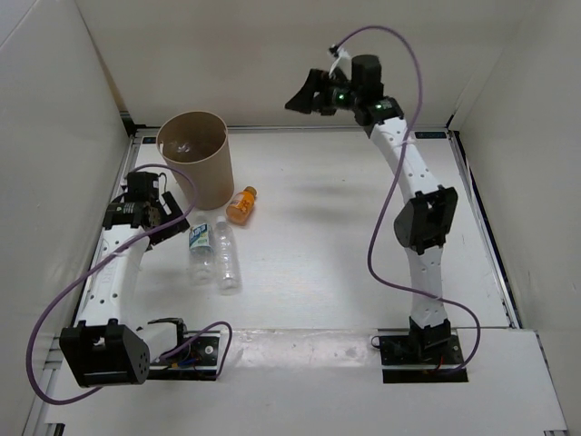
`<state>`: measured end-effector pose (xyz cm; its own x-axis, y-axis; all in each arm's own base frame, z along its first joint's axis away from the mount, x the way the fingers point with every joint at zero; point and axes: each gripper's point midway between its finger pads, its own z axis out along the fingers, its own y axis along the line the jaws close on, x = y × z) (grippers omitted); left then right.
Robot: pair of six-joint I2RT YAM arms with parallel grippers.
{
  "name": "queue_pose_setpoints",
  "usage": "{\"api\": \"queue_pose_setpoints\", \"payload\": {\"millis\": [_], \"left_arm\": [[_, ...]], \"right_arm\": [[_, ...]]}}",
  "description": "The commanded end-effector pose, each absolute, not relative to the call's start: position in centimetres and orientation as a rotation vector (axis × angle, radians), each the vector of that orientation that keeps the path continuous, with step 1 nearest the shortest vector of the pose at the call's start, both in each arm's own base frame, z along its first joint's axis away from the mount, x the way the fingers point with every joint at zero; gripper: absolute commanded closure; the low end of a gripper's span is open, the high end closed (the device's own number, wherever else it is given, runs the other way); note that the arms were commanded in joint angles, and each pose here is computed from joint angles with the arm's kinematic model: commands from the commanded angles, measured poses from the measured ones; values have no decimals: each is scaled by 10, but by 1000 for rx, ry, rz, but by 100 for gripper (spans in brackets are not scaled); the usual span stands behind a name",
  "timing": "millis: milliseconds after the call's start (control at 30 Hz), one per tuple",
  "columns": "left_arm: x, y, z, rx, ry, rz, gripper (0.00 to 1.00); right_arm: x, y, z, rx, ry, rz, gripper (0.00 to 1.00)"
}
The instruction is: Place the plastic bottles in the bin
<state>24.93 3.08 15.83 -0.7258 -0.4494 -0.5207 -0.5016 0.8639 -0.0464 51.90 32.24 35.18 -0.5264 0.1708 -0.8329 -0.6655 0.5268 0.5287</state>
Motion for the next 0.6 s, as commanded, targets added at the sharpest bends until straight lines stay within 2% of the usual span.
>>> {"api": "queue_pose_setpoints", "payload": {"millis": [0,267,567], "left_arm": [[239,31,165,-731,2484,131,0],[208,30,171,-733,2523,149,0],[186,21,166,-749,2569,113,0]], "right_arm": [[482,360,279,-454,2099,1321,10],[451,402,182,-407,2372,1424,10],[416,416,142,-373,2569,1449,10]]}}
